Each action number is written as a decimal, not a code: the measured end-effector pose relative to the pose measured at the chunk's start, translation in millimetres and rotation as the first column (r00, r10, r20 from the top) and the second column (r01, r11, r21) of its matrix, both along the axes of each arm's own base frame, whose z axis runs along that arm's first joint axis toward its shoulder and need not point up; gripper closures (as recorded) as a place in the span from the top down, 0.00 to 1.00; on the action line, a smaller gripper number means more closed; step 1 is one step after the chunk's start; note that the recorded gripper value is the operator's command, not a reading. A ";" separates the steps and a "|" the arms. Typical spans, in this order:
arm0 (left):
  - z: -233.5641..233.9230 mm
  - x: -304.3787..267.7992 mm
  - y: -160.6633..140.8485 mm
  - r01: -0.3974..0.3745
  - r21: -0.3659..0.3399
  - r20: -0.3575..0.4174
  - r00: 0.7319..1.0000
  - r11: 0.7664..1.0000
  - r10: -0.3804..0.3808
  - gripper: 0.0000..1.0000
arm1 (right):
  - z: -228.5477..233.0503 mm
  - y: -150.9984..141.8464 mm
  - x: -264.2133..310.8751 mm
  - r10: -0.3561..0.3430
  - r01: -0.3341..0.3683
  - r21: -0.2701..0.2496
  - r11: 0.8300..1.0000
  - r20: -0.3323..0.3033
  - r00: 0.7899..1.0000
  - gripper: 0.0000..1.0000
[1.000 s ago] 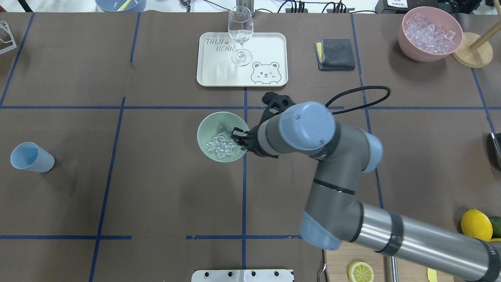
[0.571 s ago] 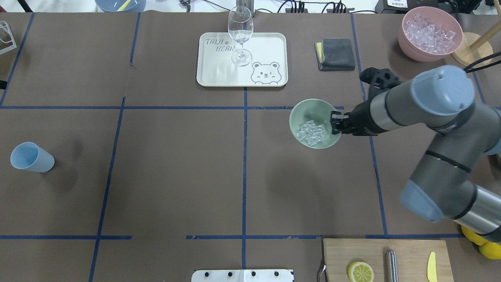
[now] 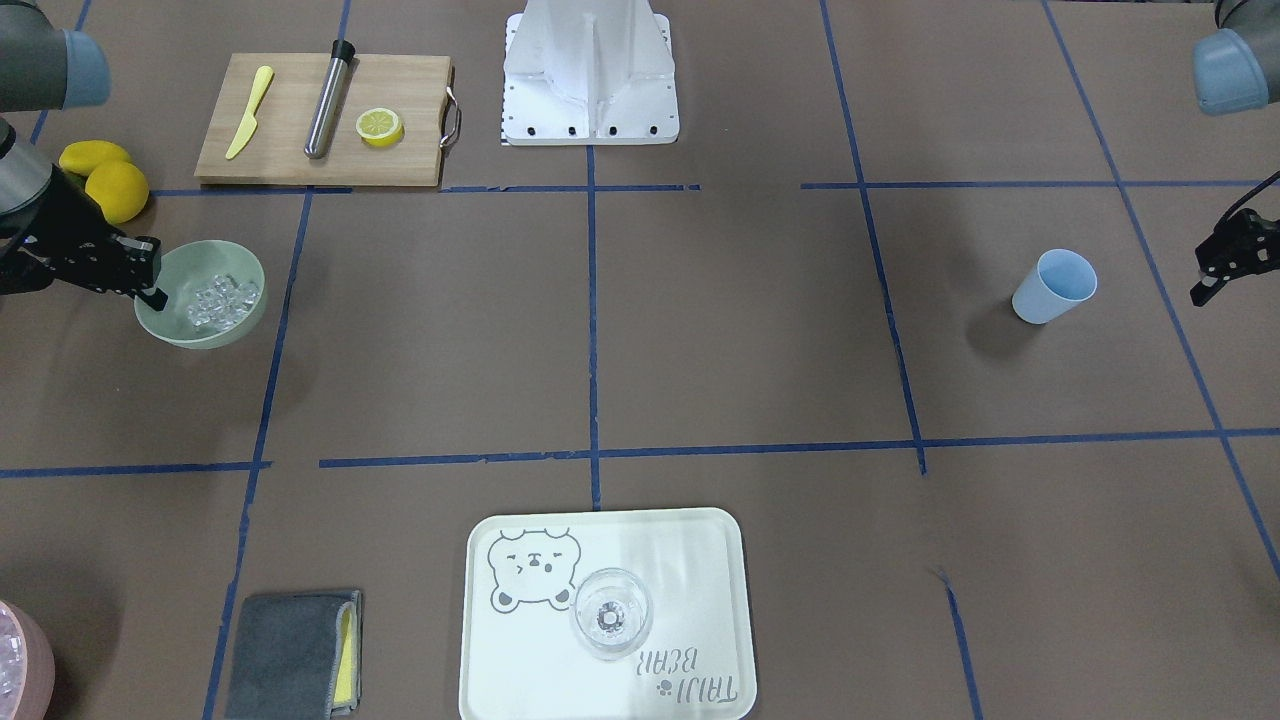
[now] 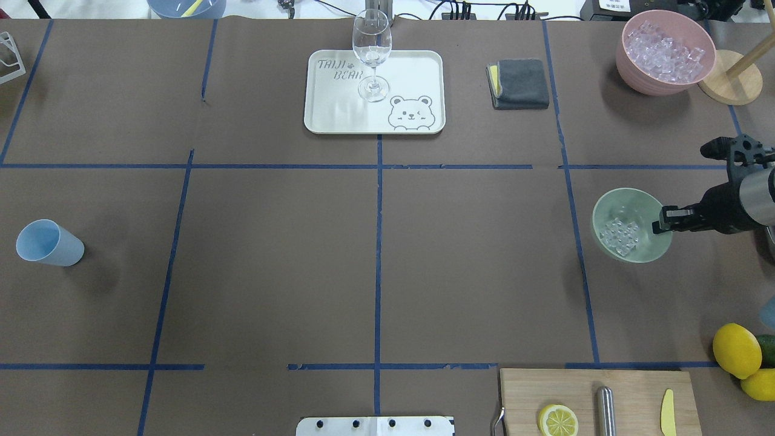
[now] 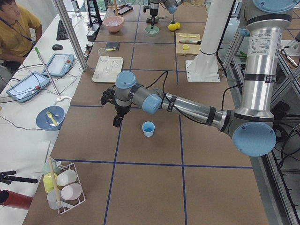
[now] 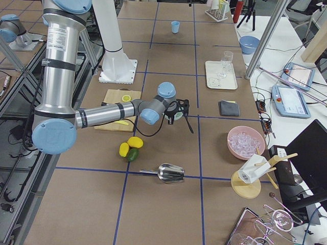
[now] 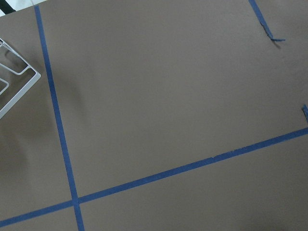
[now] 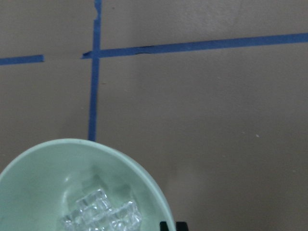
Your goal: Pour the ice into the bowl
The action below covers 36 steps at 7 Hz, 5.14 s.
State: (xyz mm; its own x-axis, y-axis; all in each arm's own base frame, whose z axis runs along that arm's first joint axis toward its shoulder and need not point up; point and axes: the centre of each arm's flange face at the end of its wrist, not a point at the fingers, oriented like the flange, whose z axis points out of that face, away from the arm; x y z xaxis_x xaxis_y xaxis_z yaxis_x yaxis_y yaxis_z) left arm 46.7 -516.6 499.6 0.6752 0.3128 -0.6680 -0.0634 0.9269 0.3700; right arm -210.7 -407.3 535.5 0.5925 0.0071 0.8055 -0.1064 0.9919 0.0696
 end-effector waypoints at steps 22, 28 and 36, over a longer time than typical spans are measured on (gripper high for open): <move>102.4 -114.6 32.8 -0.011 -0.229 0.036 0.999 0.973 0.020 1.00 | 61.7 -60.5 253.4 -0.164 0.169 0.020 0.985 -0.153 0.974 1.00; 101.5 -107.7 26.6 -0.031 -0.104 -0.011 0.999 0.994 0.030 1.00 | 71.8 -60.0 256.8 -0.134 0.131 -0.032 0.991 -0.190 0.973 1.00; 126.9 -110.4 41.3 -0.006 -0.267 -0.003 1.000 0.964 0.005 1.00 | 74.0 -61.3 256.0 -0.116 0.106 -0.063 0.992 -0.184 0.976 1.00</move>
